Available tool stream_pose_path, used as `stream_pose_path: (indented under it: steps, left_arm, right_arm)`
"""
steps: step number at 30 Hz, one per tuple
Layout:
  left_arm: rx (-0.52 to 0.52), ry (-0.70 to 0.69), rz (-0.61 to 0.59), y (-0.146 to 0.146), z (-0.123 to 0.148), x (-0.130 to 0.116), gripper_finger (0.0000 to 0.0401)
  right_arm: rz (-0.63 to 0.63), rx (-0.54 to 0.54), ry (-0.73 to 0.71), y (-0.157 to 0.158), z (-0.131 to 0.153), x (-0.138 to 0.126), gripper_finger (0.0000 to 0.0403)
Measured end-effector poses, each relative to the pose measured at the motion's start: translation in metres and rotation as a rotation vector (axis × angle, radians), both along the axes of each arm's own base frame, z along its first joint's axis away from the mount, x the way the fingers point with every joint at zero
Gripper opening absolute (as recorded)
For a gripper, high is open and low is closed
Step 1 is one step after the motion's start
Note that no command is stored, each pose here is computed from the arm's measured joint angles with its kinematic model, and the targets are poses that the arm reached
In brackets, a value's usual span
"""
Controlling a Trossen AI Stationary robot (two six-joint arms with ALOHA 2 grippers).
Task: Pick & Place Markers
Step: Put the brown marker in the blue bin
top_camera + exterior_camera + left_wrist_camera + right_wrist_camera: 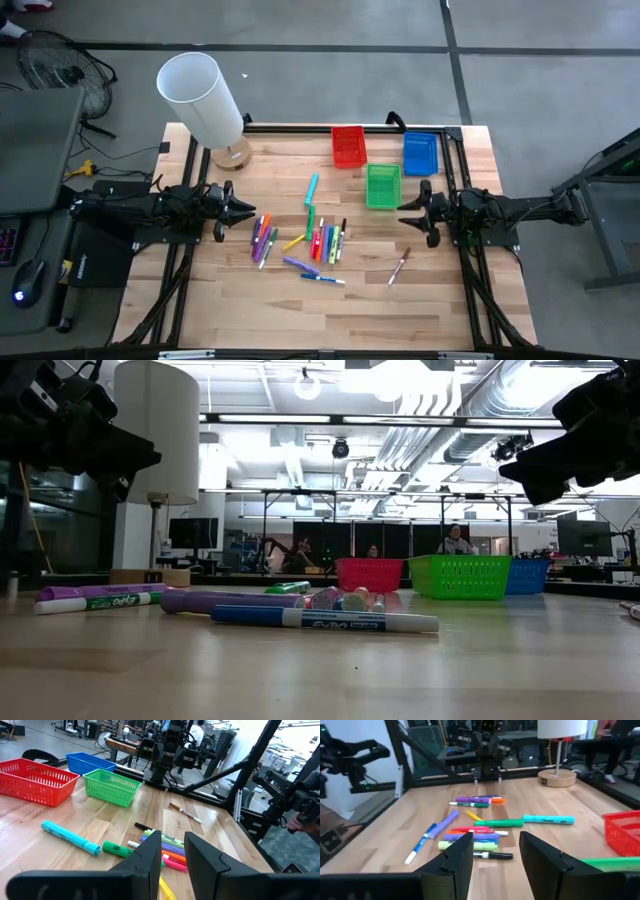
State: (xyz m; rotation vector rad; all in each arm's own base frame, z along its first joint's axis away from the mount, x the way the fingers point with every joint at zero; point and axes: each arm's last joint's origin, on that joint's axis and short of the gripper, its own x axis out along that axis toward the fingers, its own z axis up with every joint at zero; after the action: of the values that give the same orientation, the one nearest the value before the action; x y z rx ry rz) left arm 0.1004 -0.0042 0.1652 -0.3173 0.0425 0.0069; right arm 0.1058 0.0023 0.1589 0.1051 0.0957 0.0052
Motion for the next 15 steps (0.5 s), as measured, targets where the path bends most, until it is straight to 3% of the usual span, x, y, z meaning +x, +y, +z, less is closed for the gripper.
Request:
stream_pose_path:
  steps: [9, 15]
  left_arm:
    - [0.0, 0.0, -0.003, -0.0001, 0.0, 0.0, 0.0083]
    - [0.0, 0.0, -0.005, -0.0001, 0.0, 0.0, 0.0083]
  right_arm:
    - [-0.011, 0.246, -0.052, 0.0002, 0.0054, 0.0004, 0.0149]
    - [-0.018, 0.301, -0.052, 0.0001, 0.0054, 0.0004, 0.0149]
